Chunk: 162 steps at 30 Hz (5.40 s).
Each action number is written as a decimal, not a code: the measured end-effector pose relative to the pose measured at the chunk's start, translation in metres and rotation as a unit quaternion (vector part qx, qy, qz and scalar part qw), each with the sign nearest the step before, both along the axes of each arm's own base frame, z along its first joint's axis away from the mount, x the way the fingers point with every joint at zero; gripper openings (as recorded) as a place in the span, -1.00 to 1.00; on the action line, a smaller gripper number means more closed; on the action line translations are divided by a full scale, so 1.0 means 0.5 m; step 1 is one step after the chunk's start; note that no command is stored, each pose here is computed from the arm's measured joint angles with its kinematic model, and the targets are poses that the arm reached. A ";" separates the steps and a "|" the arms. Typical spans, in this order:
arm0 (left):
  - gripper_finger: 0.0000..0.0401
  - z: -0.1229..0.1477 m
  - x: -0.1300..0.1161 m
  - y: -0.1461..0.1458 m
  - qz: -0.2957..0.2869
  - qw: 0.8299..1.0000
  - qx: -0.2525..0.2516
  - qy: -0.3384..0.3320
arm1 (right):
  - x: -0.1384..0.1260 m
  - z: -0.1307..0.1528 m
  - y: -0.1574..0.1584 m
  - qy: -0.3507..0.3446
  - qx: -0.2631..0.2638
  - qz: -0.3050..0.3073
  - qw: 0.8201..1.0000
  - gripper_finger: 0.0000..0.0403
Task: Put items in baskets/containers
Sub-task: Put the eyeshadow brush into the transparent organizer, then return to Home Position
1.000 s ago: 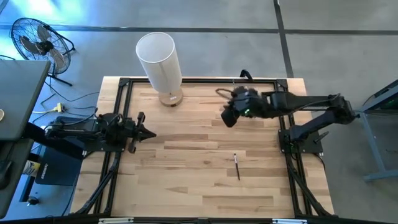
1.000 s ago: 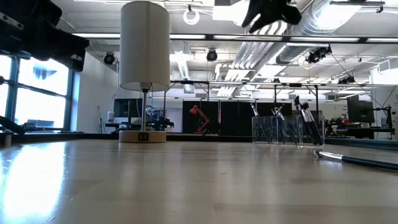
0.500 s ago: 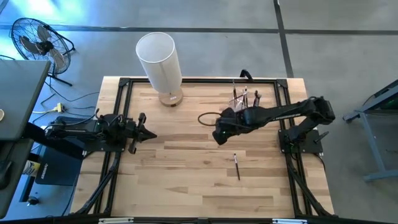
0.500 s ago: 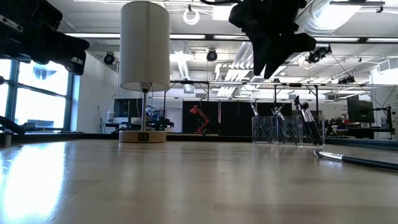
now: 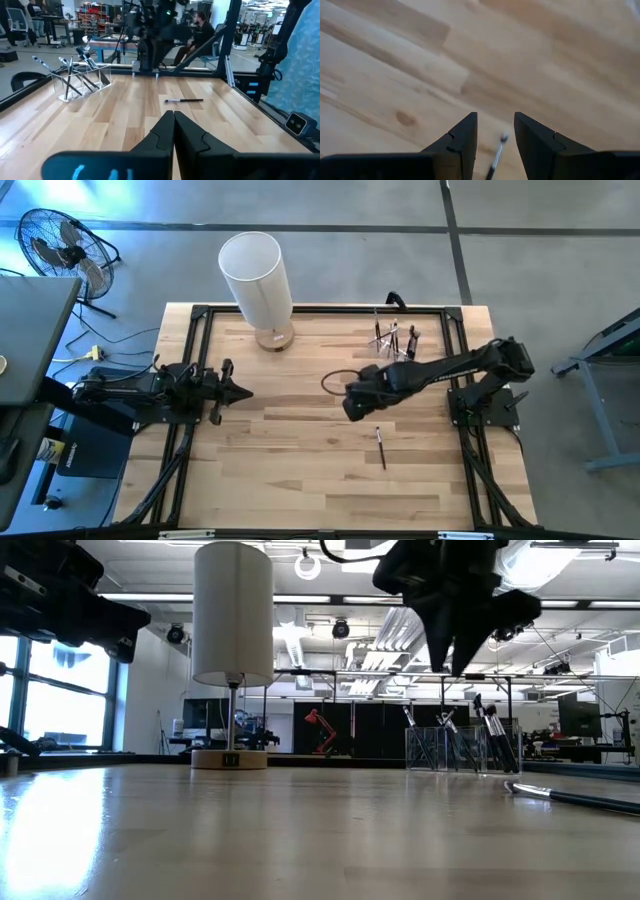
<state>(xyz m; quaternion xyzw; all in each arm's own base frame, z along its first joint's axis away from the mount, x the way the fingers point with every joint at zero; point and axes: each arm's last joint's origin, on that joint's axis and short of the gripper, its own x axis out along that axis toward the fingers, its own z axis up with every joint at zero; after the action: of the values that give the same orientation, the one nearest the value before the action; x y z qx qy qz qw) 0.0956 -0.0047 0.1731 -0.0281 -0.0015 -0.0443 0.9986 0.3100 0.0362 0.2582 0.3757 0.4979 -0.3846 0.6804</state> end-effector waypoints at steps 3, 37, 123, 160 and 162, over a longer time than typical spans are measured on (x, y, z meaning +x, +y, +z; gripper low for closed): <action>-1.00 0.000 0.000 0.000 0.000 1.000 0.000 0.000 | -0.004 -0.011 0.015 0.023 0.015 -0.020 0.999 -0.39; -1.00 -0.001 0.000 0.000 0.002 1.000 0.000 0.000 | -0.034 -0.235 0.064 0.078 0.082 -0.073 0.991 -0.39; -1.00 -0.001 0.000 0.001 0.011 1.000 0.000 0.001 | -0.262 -0.145 -0.442 -0.298 -0.425 0.183 0.835 -0.60; -1.00 -0.001 0.000 0.001 0.011 1.000 0.000 0.001 | -0.245 -0.158 -0.130 -0.479 -0.292 0.357 0.747 -1.00; -1.00 -0.001 0.000 0.001 0.011 1.000 -0.001 0.001 | -0.260 -0.162 -0.110 -0.484 -0.296 0.358 0.742 -1.00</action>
<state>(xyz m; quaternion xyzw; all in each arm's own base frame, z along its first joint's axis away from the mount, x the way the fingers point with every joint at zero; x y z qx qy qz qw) 0.0958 -0.0041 0.1727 -0.0286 -0.0011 -0.0334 0.9990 0.1801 -0.0190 0.1772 0.0854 0.0605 -0.0073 0.9945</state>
